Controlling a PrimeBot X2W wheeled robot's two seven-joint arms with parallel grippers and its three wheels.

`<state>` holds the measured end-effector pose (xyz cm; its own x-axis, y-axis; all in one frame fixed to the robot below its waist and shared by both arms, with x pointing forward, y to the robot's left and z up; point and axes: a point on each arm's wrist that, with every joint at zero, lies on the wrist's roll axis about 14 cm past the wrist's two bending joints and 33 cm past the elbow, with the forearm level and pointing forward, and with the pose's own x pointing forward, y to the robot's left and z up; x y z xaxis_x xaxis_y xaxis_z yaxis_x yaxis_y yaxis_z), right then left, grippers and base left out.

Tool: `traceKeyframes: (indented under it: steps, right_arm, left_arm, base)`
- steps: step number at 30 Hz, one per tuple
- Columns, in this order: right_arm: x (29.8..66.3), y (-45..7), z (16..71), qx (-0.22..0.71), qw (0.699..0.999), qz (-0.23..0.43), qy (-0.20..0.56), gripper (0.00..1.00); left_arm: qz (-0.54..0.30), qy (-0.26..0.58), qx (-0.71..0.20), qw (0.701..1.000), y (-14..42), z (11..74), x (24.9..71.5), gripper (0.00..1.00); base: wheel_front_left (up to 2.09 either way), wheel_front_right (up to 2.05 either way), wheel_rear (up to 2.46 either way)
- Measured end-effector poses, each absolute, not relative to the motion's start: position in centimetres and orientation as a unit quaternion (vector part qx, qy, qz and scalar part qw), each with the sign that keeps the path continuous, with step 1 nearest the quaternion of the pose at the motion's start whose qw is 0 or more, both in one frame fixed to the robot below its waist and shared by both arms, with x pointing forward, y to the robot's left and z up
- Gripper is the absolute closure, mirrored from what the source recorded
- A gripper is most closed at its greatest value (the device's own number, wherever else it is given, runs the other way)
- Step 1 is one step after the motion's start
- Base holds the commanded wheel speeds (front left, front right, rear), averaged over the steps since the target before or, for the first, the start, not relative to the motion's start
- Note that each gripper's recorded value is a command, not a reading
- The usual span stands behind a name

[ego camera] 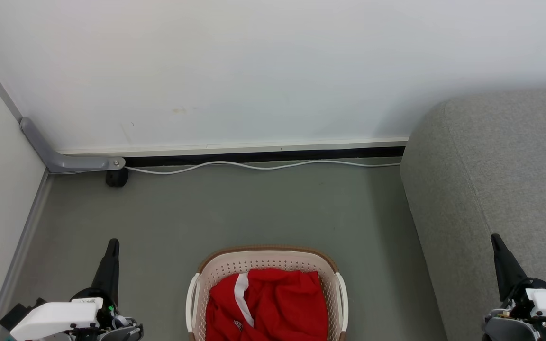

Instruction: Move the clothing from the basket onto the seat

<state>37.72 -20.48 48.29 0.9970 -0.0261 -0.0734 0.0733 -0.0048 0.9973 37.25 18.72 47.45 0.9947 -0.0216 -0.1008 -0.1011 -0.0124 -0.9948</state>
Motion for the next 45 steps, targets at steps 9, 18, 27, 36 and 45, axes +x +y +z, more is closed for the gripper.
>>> traceKeyframes:
  steps: [9,18,27,36,45]
  right_arm:
    - [37.7,-20.5,48.3,0.708,0.705,-0.035,0.017,1.00]
    - [37.7,-20.5,48.3,0.708,0.705,-0.035,0.017,1.00]
    - [37.7,-20.5,48.3,0.708,0.705,-0.035,0.017,1.00]
    - [37.5,-20.3,47.6,0.709,0.704,-0.041,0.024,0.00]
    - [35.9,-19.6,44.5,0.715,0.693,-0.074,0.060,0.00]
  left_arm:
    - [0.028,0.043,-0.711,0.701,18.7,47.4,37.2,1.00]
    - [0.028,0.043,-0.711,0.701,18.7,47.4,37.2,1.00]
    - [0.028,0.043,-0.711,0.701,18.7,47.4,37.2,1.00]
    - [0.036,0.051,-0.713,0.699,18.6,46.7,37.0,0.00]
    - [0.077,0.084,-0.718,0.687,18.1,43.3,35.0,0.00]
  base:
    - [0.00,0.00,0.00]
    - [0.00,0.00,0.00]
    - [0.00,0.00,0.00]
    - [0.00,0.00,0.00]
    - [0.00,0.00,0.00]
